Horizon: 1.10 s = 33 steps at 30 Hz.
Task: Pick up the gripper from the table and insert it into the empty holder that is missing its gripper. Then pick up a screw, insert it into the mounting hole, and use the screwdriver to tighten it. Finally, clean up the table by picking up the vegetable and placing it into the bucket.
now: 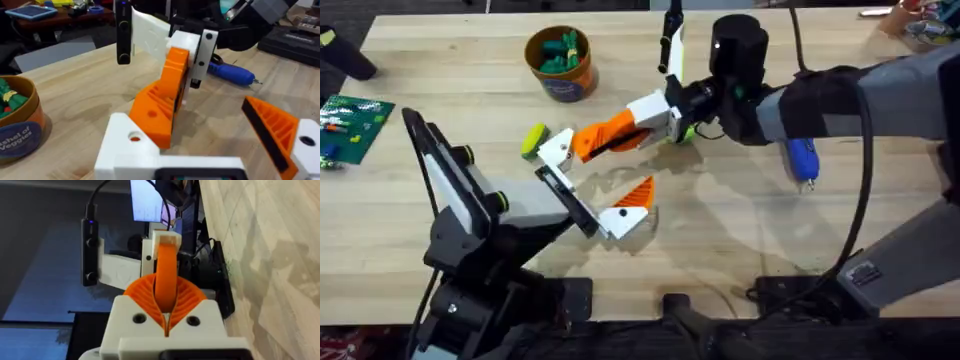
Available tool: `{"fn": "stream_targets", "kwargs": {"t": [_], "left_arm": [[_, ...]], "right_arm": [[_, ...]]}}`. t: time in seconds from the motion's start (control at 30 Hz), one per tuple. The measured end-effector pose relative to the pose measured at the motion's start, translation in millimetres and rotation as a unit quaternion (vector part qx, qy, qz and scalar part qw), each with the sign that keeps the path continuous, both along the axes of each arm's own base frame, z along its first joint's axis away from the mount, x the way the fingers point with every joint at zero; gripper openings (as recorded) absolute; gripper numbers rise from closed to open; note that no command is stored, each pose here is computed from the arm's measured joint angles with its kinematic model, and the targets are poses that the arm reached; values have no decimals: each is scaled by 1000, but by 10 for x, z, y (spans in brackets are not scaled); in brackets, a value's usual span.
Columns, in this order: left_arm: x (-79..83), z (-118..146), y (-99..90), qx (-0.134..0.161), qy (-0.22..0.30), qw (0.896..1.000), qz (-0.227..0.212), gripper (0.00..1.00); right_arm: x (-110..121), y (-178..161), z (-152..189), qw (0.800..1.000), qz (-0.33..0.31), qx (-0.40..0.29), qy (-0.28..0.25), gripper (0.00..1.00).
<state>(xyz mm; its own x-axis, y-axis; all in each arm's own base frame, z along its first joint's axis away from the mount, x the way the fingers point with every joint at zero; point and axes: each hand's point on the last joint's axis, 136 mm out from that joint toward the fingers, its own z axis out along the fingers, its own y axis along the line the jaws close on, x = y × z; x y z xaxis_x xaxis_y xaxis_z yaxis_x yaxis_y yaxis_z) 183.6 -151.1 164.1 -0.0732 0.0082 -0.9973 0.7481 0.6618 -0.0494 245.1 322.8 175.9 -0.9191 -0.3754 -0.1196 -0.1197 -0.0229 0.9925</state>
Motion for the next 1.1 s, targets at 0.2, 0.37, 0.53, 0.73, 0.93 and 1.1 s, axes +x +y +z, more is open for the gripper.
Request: {"fn": "stream_targets", "kwargs": {"t": [0.2, 0.37, 0.53, 0.73, 0.93, 1.1], "left_arm": [[6, -1, 6, -2, 2, 1000, 2, 987], [8, -1, 8, -2, 3, 1000, 3, 987], [9, -1, 9, -2, 3, 1000, 4, 987], [13, -2, 14, -3, 4, 1000, 5, 987], [25, -4, 28, -4, 6, 1000, 10, 987], [-22, -2, -13, -6, 8, 1000, -9, 987]], "right_arm": [[-79, 68, -30, 1000, 9, -4, 2, 20], [-73, 72, -33, 1000, 7, -1, -6, 19], [-69, 77, -35, 1000, 5, -1, -9, 20], [-70, 91, -39, 1000, 4, -1, -10, 20], [-101, 162, -51, 1000, 1, -5, -12, 19], [-144, 207, -56, 1000, 5, -6, -12, 20]]}}
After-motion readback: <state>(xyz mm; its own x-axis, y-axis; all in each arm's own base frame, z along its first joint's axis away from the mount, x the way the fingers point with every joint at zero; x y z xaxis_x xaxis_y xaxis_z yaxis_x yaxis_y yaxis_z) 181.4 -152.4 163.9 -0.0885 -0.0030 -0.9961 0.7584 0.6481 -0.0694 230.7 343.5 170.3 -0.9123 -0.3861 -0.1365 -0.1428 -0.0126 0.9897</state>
